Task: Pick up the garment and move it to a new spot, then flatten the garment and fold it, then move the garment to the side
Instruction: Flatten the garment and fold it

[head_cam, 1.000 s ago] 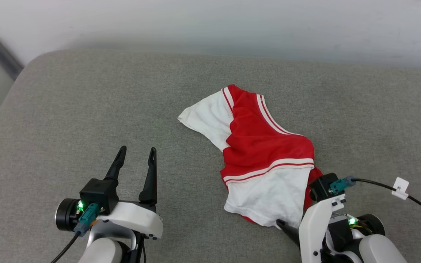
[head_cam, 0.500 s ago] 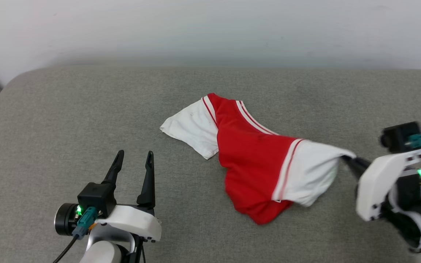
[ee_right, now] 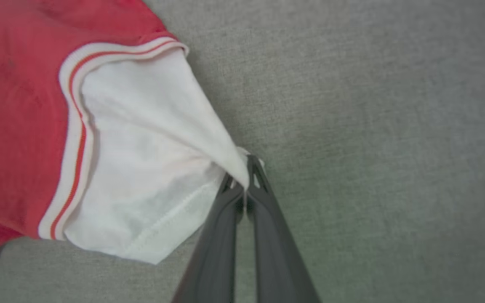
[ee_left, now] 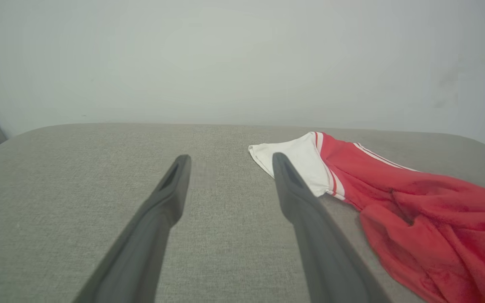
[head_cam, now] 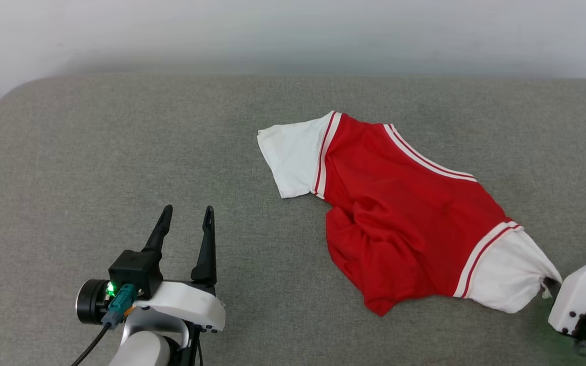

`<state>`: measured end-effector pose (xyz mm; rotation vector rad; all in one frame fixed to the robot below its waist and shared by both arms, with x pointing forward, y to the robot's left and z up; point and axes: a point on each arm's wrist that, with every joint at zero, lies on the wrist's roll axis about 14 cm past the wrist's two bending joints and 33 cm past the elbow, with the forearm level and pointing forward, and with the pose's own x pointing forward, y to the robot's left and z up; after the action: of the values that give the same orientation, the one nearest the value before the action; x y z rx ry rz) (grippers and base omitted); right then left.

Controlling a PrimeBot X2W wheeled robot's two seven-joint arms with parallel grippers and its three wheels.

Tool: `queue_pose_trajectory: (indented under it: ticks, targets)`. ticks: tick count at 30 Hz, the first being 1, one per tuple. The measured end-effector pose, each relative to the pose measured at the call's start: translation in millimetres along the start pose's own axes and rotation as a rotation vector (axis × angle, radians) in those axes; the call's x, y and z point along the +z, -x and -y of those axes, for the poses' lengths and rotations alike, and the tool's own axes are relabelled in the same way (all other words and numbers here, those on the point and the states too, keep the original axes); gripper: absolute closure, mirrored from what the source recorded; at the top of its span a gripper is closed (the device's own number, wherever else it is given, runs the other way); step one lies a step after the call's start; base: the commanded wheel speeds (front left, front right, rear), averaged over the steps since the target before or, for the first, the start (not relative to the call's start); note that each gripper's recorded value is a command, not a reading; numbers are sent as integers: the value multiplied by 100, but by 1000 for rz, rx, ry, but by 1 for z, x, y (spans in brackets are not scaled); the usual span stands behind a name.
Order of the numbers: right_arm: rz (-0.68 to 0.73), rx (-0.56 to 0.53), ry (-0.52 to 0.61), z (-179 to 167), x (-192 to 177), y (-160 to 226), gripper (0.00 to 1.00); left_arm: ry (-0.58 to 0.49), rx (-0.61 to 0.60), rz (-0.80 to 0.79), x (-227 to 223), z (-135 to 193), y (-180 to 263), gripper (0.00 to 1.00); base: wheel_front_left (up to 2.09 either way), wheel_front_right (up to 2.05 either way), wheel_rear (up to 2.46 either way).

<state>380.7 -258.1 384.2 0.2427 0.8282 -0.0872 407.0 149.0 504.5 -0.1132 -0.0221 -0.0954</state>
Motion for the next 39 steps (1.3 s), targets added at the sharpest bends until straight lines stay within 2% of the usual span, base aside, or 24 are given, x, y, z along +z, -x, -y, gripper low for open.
queue_pose_trajectory:
  ticks: [1, 2, 7, 10, 15, 21, 30, 36, 39]
  targets:
    - [-5, -1, -8, 0, -5, -4, 51, 0, 2, -3, -1, -1, -1, 0, 0, 0, 0]
    - [3, -2, -10, 0, -7, -7, 0, 0, 3, -6, -2, -1, -1, 0, 0, 0, 0]
    - [144, 2, 7, -2, 15, -8, 0, -4, 10, -5, -2, -4, -2, 0, 0, 0, 0]
    - [283, -2, 38, 1, 40, 4, 0, -7, 9, 0, 1, -4, 1, 0, 0, 0, 0]
    - [529, 8, 97, -4, 77, 36, 0, -8, 4, 18, 8, -2, 6, 0, 0, 0, 0]
    - [751, 64, 156, -32, 97, 78, 0, -9, -4, 38, 17, 3, 16, 0, 0, 0, 0]
    - [887, 155, 176, -76, 89, 125, 0, -23, -4, 43, 26, 2, 23, 0, 0, 0, 0]
    - [891, 167, 161, -84, 82, 135, 0, -15, -4, 14, 23, 0, 15, 0, 0, 0, 0]
    - [890, 167, 154, -85, 84, 134, 0, -23, -55, 53, 43, 11, -7, 0, 0, 0, 0]
